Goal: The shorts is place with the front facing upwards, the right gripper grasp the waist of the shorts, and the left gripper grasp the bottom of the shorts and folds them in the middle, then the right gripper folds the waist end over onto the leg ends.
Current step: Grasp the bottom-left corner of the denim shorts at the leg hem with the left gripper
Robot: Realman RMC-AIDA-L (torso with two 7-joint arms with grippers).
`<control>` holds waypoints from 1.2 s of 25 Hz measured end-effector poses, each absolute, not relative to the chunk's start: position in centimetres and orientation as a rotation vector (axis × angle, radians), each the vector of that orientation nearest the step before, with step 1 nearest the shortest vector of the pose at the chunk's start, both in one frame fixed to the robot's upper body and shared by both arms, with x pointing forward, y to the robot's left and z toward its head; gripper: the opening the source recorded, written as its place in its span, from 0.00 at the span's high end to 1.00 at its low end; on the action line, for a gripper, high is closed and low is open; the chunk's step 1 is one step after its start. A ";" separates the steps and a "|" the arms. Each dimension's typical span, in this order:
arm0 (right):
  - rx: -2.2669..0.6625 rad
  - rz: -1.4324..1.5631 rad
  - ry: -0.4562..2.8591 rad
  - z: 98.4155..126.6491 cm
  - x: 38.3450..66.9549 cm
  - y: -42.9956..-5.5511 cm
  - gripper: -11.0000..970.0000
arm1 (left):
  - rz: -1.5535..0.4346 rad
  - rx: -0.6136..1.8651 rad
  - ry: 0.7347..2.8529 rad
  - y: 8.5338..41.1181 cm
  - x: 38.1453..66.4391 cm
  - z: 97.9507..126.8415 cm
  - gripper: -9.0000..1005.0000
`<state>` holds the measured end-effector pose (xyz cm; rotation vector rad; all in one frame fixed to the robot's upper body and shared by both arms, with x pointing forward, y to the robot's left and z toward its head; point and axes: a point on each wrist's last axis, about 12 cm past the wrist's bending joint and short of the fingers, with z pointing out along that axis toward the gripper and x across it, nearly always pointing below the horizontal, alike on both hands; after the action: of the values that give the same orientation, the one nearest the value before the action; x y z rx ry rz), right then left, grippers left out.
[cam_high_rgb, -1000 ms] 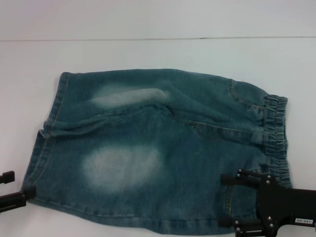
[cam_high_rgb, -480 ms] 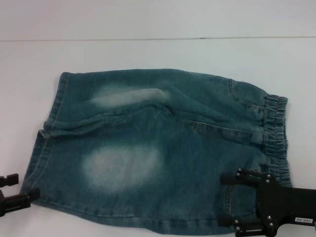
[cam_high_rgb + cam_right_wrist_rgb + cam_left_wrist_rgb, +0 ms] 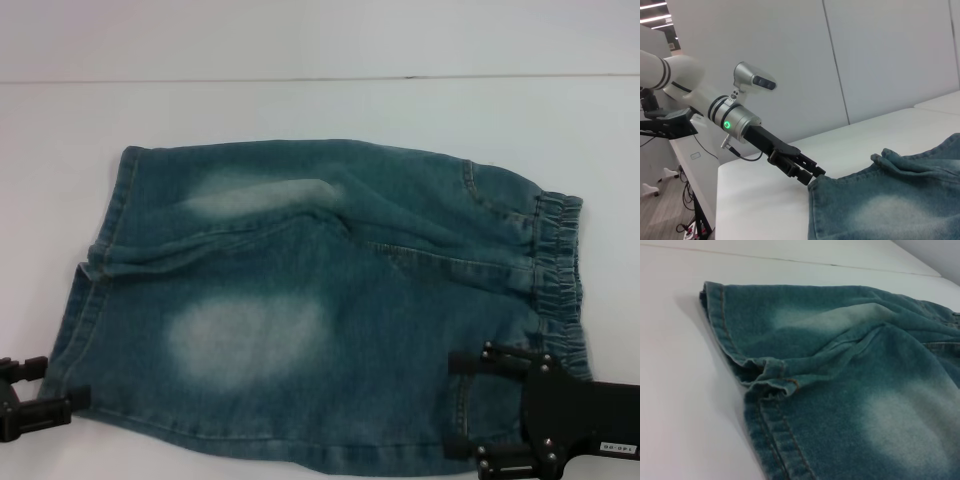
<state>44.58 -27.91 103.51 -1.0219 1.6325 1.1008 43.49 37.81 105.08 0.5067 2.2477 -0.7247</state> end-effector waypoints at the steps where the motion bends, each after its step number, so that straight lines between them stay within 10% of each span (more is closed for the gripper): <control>1: -1.021 1.101 1.633 103.5 44.6 -27.9 0.03 | -0.727 0.509 2.248 37.8 43.5 105.1 0.13; 30: -1.020 1.099 1.634 103.5 44.5 -28.0 0.03 | -0.792 0.578 2.259 36.9 44.3 105.7 0.14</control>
<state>44.53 -27.97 103.50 -1.0204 1.6335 1.0994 44.27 36.85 105.73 0.5781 2.2589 -0.7921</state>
